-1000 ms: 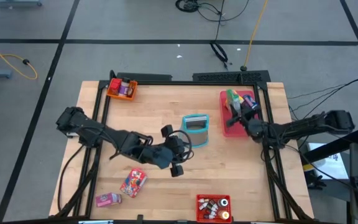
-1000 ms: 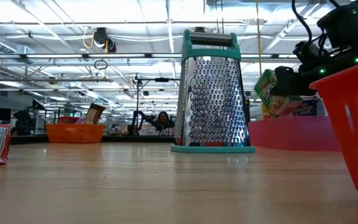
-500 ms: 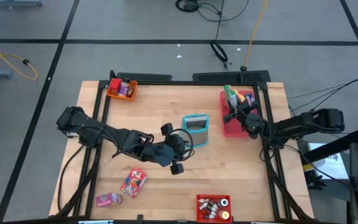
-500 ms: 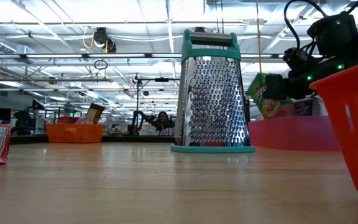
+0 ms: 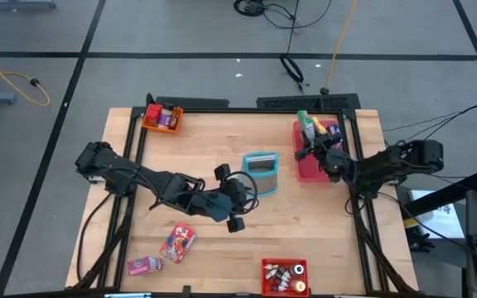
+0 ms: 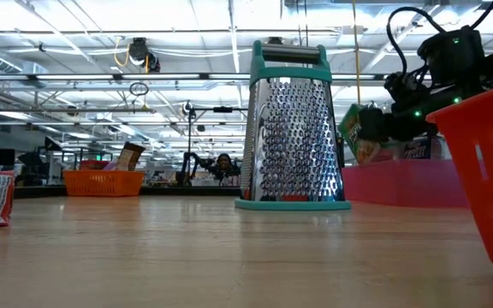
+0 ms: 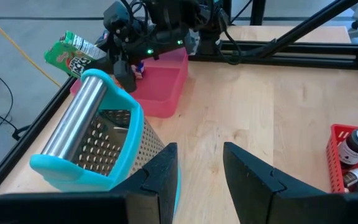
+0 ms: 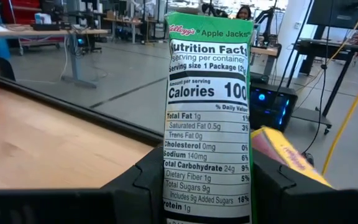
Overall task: Pick & Place Kitchen Items
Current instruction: Put the green cereal box into the pink bin, then put the purple cereal box into the pink bin
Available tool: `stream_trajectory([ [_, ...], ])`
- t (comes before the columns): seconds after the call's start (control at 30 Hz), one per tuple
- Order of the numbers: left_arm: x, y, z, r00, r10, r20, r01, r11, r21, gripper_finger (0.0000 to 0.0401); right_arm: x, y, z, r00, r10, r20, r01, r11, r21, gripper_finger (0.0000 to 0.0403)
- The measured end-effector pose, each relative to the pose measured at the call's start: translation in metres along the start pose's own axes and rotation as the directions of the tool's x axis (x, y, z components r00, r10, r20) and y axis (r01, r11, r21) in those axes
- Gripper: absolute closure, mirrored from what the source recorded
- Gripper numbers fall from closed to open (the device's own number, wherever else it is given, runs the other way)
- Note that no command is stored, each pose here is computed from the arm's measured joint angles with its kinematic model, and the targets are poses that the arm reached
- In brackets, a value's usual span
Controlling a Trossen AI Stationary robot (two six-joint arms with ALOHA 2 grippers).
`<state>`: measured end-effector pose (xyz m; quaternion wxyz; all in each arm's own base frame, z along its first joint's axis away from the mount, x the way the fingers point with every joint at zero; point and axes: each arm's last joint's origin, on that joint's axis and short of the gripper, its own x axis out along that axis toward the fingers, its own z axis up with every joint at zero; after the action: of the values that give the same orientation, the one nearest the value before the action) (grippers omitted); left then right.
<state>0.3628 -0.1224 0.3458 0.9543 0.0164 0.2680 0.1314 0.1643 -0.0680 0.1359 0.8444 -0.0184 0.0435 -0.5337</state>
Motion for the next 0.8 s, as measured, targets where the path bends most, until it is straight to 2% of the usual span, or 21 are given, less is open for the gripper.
stream_trajectory([
  [0.2, 0.0, 0.0, 0.0, 1.0, 0.0, 0.0, 0.0, 1.0, 0.001, 0.0274, 0.005, -0.002, -0.002, 1.0, -0.021, -0.007, 0.021, 1.0, 0.0, 0.0251],
  [0.43, 0.0, 0.0, 0.0, 1.0, 0.0, 0.0, 0.0, 1.0, 0.001, 0.0274, 0.011, -0.004, -0.001, 0.997, 0.077, -0.002, -0.076, 0.997, 0.032, 0.0209],
  [0.8, 0.0, 0.0, 0.0, 1.0, 0.0, 0.0, 0.0, 1.0, 0.0, 0.0274, 0.014, -0.008, -0.002, 0.999, 0.053, -0.004, -0.053, 0.998, 0.034, 0.0206],
])
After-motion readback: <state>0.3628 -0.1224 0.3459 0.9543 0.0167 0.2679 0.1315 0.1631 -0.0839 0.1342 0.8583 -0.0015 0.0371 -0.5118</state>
